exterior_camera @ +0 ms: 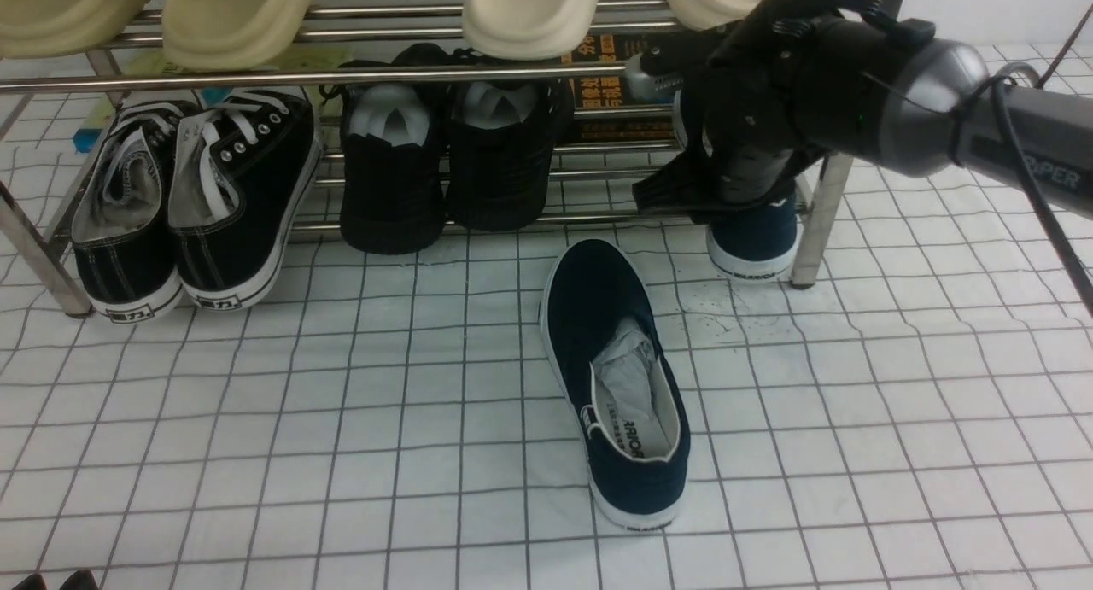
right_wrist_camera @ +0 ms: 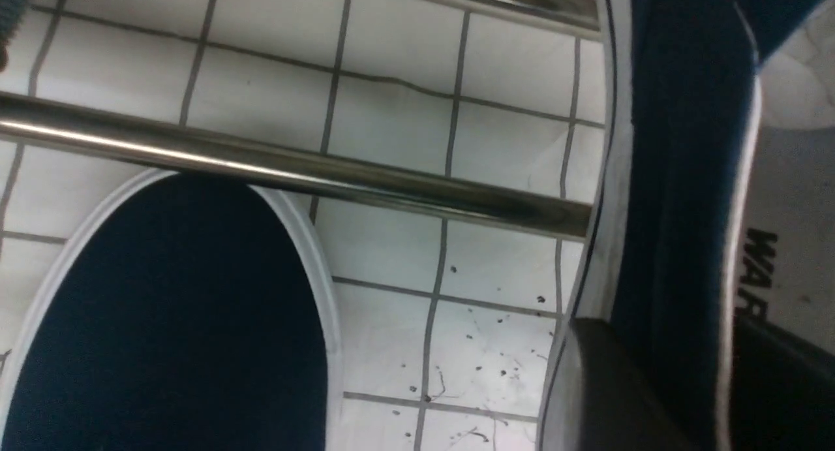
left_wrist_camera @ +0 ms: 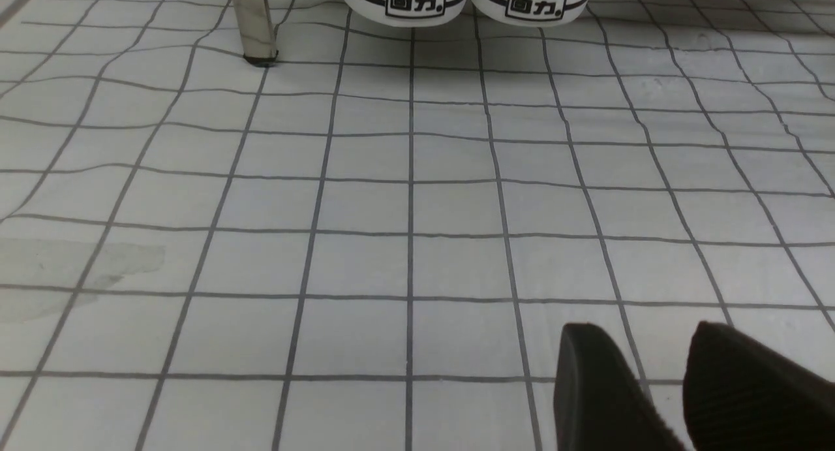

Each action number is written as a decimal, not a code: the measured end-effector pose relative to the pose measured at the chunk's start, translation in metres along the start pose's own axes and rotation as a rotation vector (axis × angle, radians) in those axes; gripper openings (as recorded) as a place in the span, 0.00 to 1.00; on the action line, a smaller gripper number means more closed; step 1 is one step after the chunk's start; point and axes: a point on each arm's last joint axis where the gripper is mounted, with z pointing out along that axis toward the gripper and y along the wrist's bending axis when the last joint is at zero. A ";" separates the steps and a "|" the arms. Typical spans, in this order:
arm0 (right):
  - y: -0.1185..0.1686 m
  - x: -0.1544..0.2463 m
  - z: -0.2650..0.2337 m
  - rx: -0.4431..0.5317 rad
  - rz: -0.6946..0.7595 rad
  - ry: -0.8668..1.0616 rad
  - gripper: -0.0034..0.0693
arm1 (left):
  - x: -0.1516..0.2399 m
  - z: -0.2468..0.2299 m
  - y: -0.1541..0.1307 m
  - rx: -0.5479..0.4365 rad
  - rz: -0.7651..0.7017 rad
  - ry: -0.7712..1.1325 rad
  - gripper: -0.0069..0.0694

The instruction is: Take the shoes off the shelf with your hand from the white checkered tablecloth.

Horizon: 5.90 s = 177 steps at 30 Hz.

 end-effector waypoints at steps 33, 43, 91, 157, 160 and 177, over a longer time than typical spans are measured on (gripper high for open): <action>0.042 0.101 -0.098 -0.088 -0.184 0.244 0.07 | 0.000 0.000 0.000 -0.001 0.003 0.000 0.40; 0.045 0.099 -0.061 -0.033 -0.226 0.231 0.07 | 0.000 0.000 0.000 -0.001 0.003 0.000 0.40; -0.092 0.247 -0.213 -0.534 -0.127 -0.482 0.03 | 0.000 0.000 0.000 -0.001 0.003 0.000 0.40; -0.151 0.370 -0.141 -0.008 0.164 -0.656 0.13 | 0.000 0.000 0.000 -0.003 0.007 0.000 0.40; -0.151 0.370 -0.141 -0.008 0.164 -0.656 0.14 | 0.000 0.000 0.000 -0.004 0.009 0.000 0.40; -0.151 0.370 -0.141 -0.008 0.164 -0.656 0.17 | 0.000 0.000 0.000 -0.004 0.009 0.000 0.40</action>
